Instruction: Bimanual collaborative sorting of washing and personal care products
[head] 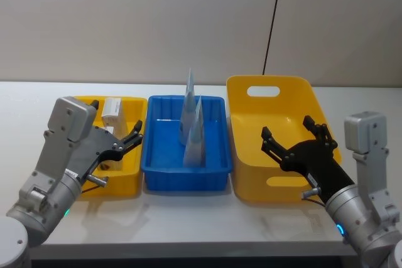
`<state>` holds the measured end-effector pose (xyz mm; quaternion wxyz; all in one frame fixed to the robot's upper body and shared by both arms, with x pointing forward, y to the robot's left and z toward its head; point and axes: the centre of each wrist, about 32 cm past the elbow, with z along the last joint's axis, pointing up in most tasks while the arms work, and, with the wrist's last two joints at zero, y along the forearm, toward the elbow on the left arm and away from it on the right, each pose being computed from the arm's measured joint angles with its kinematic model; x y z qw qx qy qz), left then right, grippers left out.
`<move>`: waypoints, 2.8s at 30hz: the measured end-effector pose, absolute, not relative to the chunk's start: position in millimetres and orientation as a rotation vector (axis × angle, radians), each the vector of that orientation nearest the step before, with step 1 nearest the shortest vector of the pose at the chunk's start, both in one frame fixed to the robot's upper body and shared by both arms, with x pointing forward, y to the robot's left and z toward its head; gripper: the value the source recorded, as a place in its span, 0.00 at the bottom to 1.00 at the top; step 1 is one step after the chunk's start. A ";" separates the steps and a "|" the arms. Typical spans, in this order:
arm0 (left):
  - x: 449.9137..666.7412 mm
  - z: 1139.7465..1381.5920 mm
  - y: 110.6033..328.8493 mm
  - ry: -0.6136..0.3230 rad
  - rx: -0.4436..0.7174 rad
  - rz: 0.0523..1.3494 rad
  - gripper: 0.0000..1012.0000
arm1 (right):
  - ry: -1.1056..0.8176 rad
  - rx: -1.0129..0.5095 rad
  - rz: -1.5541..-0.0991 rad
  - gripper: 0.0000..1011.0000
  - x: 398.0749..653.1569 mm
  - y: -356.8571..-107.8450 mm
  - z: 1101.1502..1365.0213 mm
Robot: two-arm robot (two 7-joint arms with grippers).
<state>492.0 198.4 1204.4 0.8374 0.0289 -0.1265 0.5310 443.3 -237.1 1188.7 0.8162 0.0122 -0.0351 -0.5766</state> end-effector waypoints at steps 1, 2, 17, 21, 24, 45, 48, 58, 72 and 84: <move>492.0 1204.4 198.4 -0.268 0.061 1.124 0.99 | -0.075 0.026 -1.230 0.99 443.3 -237.1 1188.7; 492.0 1204.4 198.4 -0.268 0.061 1.124 0.99 | -0.075 0.026 -1.229 0.99 443.3 -237.1 1188.7; 492.0 1204.4 198.4 -0.268 0.061 1.124 0.99 | -0.075 0.026 -1.229 0.99 443.3 -237.1 1188.7; 492.0 1204.4 198.4 -0.268 0.061 1.124 0.99 | -0.075 0.026 -1.229 0.99 443.3 -237.1 1188.7; 492.0 1204.4 198.4 -0.268 0.061 1.124 0.99 | -0.075 0.026 -1.229 0.99 443.3 -237.1 1188.7; 492.0 1204.4 198.4 -0.268 0.061 1.124 0.99 | -0.075 0.026 -1.230 0.99 443.3 -237.1 1188.7; 492.0 1204.4 198.4 -0.268 0.061 1.124 0.99 | -0.075 0.026 -1.229 0.99 443.3 -237.1 1188.7; 492.0 1204.4 198.4 -0.268 0.061 1.124 0.99 | -0.075 0.026 -1.230 0.99 443.3 -237.1 1188.7; 493.0 1206.6 198.1 -0.252 0.086 1.127 0.99 | -0.075 0.026 -1.229 0.99 443.3 -237.1 1188.7; 493.5 1216.0 197.2 -0.162 0.174 1.145 0.99 | -0.075 0.026 -1.230 0.99 443.3 -237.1 1188.7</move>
